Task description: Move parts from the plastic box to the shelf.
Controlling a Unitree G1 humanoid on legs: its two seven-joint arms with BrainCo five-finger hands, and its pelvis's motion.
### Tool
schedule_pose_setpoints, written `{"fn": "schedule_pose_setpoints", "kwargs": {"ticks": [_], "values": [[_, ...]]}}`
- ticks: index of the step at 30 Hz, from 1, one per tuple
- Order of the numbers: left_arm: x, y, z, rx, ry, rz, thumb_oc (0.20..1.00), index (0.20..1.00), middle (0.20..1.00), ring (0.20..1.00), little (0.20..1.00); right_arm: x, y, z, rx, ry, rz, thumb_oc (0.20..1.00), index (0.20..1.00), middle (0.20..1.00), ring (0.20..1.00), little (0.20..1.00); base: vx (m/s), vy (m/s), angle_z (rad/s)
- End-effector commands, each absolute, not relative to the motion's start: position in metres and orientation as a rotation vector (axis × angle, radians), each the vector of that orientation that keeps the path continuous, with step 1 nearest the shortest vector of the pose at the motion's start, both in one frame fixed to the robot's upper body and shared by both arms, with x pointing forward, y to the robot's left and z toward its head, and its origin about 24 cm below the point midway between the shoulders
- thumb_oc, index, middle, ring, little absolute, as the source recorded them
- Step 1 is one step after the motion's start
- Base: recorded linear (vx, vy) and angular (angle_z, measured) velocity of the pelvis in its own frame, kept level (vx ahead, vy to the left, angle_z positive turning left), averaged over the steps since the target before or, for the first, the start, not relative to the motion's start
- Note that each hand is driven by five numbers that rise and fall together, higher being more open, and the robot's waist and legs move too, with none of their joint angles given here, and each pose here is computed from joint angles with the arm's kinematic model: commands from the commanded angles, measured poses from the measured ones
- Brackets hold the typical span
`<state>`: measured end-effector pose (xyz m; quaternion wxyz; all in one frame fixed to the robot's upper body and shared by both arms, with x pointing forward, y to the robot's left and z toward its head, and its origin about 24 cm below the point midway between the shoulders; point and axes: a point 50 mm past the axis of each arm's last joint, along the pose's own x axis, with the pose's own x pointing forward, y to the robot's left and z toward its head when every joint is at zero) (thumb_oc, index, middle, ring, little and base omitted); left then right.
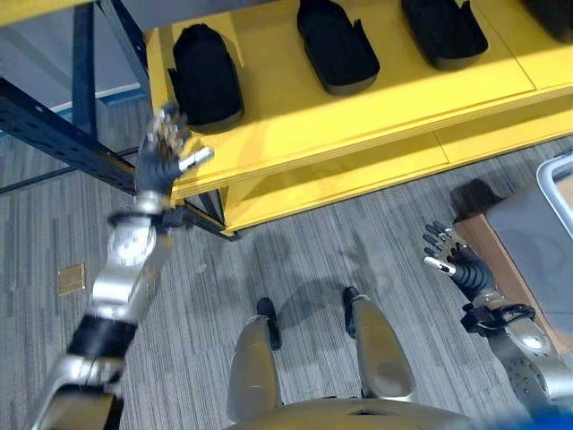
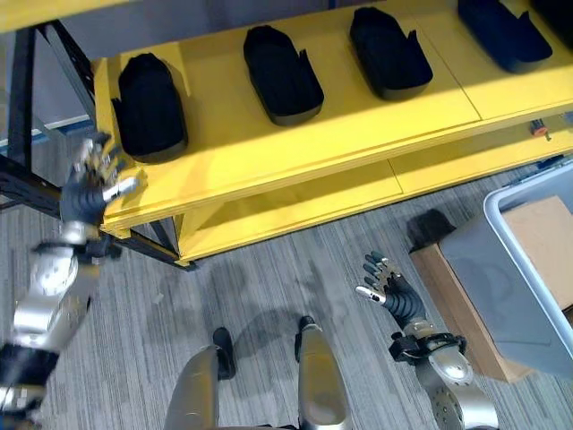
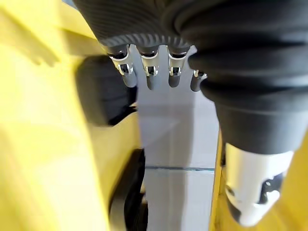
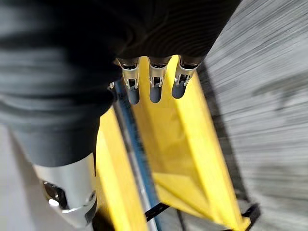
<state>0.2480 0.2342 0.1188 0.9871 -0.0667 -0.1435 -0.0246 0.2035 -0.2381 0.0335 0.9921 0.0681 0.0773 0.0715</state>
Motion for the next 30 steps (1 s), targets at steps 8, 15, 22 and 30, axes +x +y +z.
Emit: {"fn": "schedule_pose_setpoints", "kwargs": {"ticks": [8,15,22,30], "values": [[0.204,0.24,0.079,-0.171,-0.09,-0.19,1.0,1.0,1.0,1.0,1.0,0.197,-0.244,0.052,0.131,0.059,0.148,1.0,1.0,1.0,1.0,1.0,0.04,-0.018,0.05],[0.173,0.243,0.021,-0.263,0.13,-0.082,1.0,1.0,1.0,1.0,1.0,0.188,-0.253,0.04,0.082,0.106,0.077,1.0,1.0,1.0,1.0,1.0,0.02,0.003,0.03],[0.147,0.239,-0.013,-0.377,0.256,0.029,1.0,1.0,1.0,1.0,1.0,0.179,-0.245,0.02,0.158,0.176,0.044,1.0,1.0,1.0,1.0,1.0,-0.01,0.02,0.05],[0.144,0.243,-0.017,-0.322,0.273,0.069,1.0,1.0,1.0,1.0,1.0,0.178,-0.237,0.014,0.21,0.192,0.049,1.0,1.0,1.0,1.0,1.0,0.01,0.018,-0.01]]}}
